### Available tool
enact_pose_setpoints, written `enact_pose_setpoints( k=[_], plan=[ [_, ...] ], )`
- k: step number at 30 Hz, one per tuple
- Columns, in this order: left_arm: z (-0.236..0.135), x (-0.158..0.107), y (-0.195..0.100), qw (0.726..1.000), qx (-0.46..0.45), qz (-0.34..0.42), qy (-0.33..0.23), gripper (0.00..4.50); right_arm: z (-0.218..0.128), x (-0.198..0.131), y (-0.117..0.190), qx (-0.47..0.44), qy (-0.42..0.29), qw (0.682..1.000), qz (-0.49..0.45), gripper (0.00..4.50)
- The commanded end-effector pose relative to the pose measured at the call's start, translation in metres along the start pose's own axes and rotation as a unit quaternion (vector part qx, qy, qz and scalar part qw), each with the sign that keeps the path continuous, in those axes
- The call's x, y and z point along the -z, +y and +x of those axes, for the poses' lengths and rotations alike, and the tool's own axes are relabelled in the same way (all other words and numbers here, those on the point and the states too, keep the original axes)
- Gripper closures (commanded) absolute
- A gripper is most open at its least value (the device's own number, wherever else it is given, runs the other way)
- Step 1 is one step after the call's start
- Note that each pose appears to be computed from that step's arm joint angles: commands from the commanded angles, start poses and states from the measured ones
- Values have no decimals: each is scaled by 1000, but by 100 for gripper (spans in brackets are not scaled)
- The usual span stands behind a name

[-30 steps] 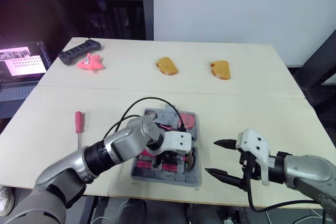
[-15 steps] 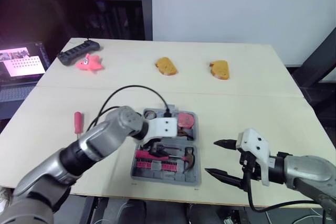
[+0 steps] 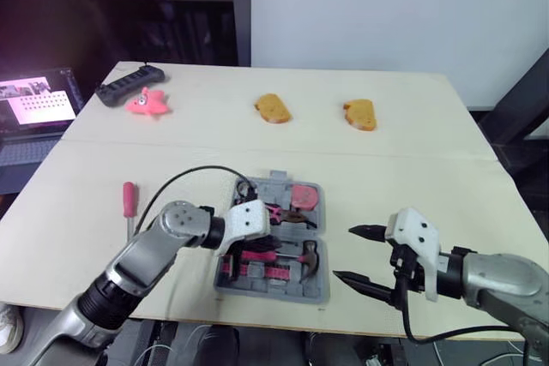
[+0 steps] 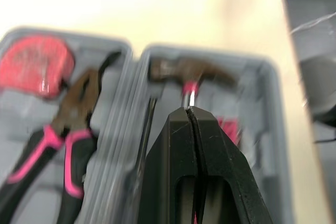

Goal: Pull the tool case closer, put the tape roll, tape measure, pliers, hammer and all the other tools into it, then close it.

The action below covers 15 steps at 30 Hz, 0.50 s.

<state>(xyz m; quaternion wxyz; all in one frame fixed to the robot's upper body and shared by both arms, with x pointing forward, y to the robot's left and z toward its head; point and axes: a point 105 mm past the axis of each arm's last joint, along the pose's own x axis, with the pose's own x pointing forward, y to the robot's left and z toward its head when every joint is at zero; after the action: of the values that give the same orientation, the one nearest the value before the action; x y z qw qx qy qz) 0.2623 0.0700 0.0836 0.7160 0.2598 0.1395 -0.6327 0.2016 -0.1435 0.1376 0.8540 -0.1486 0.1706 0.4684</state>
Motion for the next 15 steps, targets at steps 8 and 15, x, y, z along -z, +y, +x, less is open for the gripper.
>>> enact_pose_setpoints(
  k=[8, 15],
  plan=[
    [5, 12, -4, 1000, -1, 5, -1, 446, -1, -5, 4, 2, -6, 1000, -8, 0],
    [7, 45, -16, 997, 23, 0, 70, 446, -2, -4, 4, 4, -2, 1000, -3, 0]
  ],
)
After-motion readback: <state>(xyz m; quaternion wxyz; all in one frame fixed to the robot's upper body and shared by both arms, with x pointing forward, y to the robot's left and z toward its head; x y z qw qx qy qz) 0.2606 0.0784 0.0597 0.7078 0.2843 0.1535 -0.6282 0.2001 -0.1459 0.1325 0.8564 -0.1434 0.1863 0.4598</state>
